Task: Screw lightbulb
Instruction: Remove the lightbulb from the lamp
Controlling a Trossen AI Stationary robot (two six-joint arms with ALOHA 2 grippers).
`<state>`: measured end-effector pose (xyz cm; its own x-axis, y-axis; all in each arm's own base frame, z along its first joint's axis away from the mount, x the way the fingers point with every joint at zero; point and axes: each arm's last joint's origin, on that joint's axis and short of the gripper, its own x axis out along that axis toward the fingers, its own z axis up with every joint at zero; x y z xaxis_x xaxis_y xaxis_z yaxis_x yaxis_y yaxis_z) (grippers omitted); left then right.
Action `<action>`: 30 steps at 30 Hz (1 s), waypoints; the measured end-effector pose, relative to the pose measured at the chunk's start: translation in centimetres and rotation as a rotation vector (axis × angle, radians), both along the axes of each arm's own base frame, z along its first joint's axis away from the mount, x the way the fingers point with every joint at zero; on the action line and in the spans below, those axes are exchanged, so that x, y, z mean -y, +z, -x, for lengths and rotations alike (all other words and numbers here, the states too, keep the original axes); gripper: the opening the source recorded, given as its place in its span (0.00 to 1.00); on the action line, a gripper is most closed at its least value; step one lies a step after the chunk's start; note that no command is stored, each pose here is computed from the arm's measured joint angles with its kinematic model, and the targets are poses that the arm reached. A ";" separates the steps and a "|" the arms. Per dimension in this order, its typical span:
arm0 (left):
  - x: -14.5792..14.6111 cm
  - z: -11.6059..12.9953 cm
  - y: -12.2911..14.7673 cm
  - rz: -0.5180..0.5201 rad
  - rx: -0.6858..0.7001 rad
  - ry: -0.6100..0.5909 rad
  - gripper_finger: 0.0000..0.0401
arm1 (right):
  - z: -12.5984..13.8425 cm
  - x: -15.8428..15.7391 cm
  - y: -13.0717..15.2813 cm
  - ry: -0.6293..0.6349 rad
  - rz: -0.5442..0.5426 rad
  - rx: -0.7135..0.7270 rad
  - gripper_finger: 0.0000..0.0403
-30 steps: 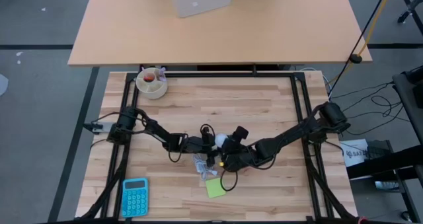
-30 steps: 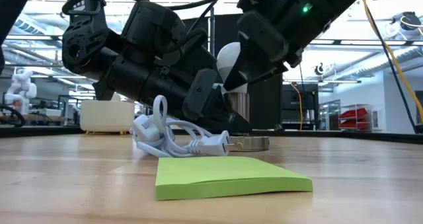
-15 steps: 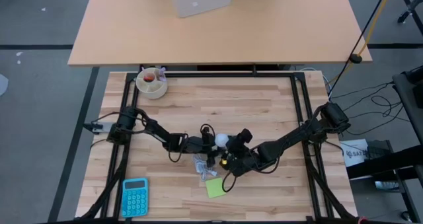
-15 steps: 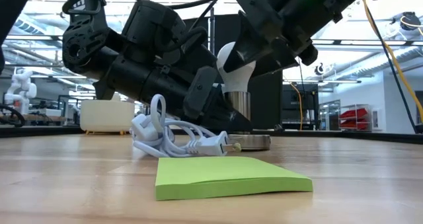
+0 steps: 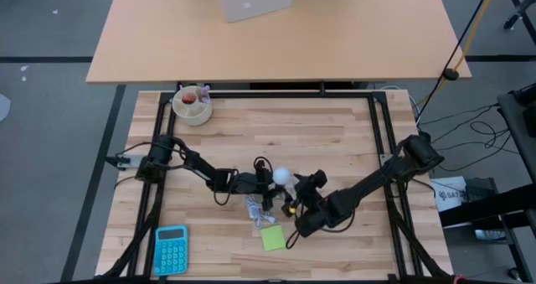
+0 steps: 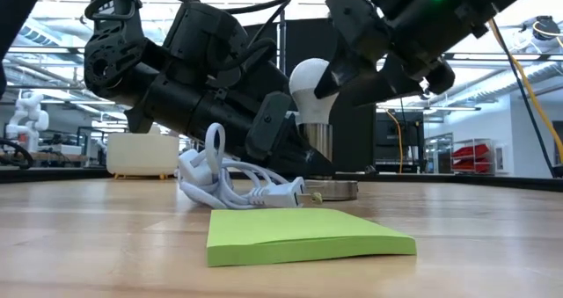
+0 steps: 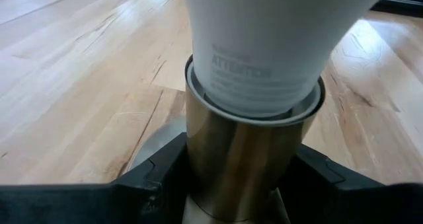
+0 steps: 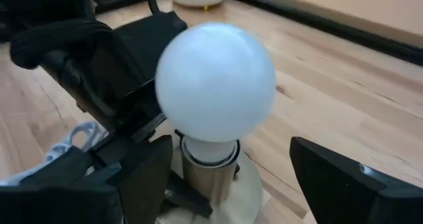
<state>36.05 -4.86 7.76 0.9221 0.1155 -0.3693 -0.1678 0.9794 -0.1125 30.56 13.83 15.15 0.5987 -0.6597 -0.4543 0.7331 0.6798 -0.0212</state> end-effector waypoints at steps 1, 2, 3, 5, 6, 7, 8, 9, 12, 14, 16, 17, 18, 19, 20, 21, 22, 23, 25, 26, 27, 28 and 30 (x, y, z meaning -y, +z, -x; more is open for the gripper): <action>0.0 0.0 0.0 0.000 0.000 0.000 0.47 | 0.0 -0.2 -0.2 -0.004 0.014 0.008 0.74; 0.0 0.0 0.0 0.000 0.000 0.000 0.47 | 0.1 -0.4 -0.5 -0.003 0.027 0.007 0.74; 0.0 0.0 0.0 0.000 -0.001 0.000 0.47 | 0.1 -0.5 -0.8 -0.002 0.037 0.004 0.74; 0.0 0.0 0.0 -0.002 -0.001 0.004 0.47 | 0.0 -0.5 -1.1 -0.002 0.043 -0.002 0.74; 0.0 0.0 0.0 -0.002 0.000 0.006 0.47 | -0.1 -0.6 -1.3 -0.001 0.042 -0.001 0.74; -0.1 0.0 0.0 -0.002 0.000 0.008 0.47 | -0.2 -0.6 -1.4 0.003 0.043 0.000 0.74; -0.1 0.0 0.0 0.000 0.000 0.010 0.47 | -0.3 -0.7 -1.6 0.009 0.050 -0.005 0.74; -0.1 0.0 0.0 0.004 0.001 0.012 0.47 | -0.4 -0.7 -1.7 0.013 0.062 -0.009 0.74; -0.1 0.0 0.0 0.005 0.001 0.013 0.47 | -0.6 -0.5 -1.9 -0.006 0.091 0.001 0.74; -0.1 0.0 0.0 0.006 0.002 0.016 0.47 | -0.6 -0.3 -1.8 -0.022 0.112 0.012 0.74; -0.1 0.0 0.0 0.017 0.005 0.023 0.47 | -0.7 -0.1 -1.8 -0.035 0.129 0.022 0.74; -0.1 0.0 0.0 0.021 0.006 0.025 0.47 | -0.7 -0.1 -1.7 -0.040 0.134 0.031 0.74; -0.1 0.0 0.0 0.022 0.006 0.026 0.47 | -0.8 -0.1 -1.7 -0.044 0.137 0.041 0.74; -0.1 0.0 0.0 0.022 0.006 0.026 0.47 | -0.9 -0.1 -1.6 -0.044 0.136 0.050 0.74; -0.2 0.0 0.0 0.022 0.006 0.027 0.47 | -1.1 -0.1 -1.6 -0.041 0.137 0.055 0.74; -0.2 0.0 0.0 0.022 0.006 0.028 0.47 | -1.2 -0.1 -1.5 -0.034 0.141 0.055 0.74; -0.2 0.0 0.0 0.021 0.006 0.028 0.47 | -1.3 -0.2 -1.4 -0.026 0.142 0.056 0.74; -0.2 0.0 0.0 0.021 0.005 0.028 0.47 | -1.5 -0.2 -1.3 -0.017 0.144 0.059 0.74; -0.2 0.0 0.0 0.019 0.005 0.035 0.47 | -1.9 -0.2 -1.1 -0.003 0.144 0.070 0.74; -0.2 0.0 0.0 0.014 0.005 0.044 0.47 | -2.1 -0.1 -1.0 -0.001 0.148 0.072 0.74; -0.2 0.1 0.0 0.011 0.006 0.052 0.47 | -2.2 0.1 -1.0 -0.002 0.152 0.072 0.74; -0.3 0.1 0.0 0.009 0.007 0.060 0.47 | -2.4 0.2 -0.9 -0.005 0.151 0.075 0.74; -0.3 0.1 0.0 0.008 0.008 0.073 0.47 | -2.6 0.6 -0.9 -0.016 0.147 0.081 0.74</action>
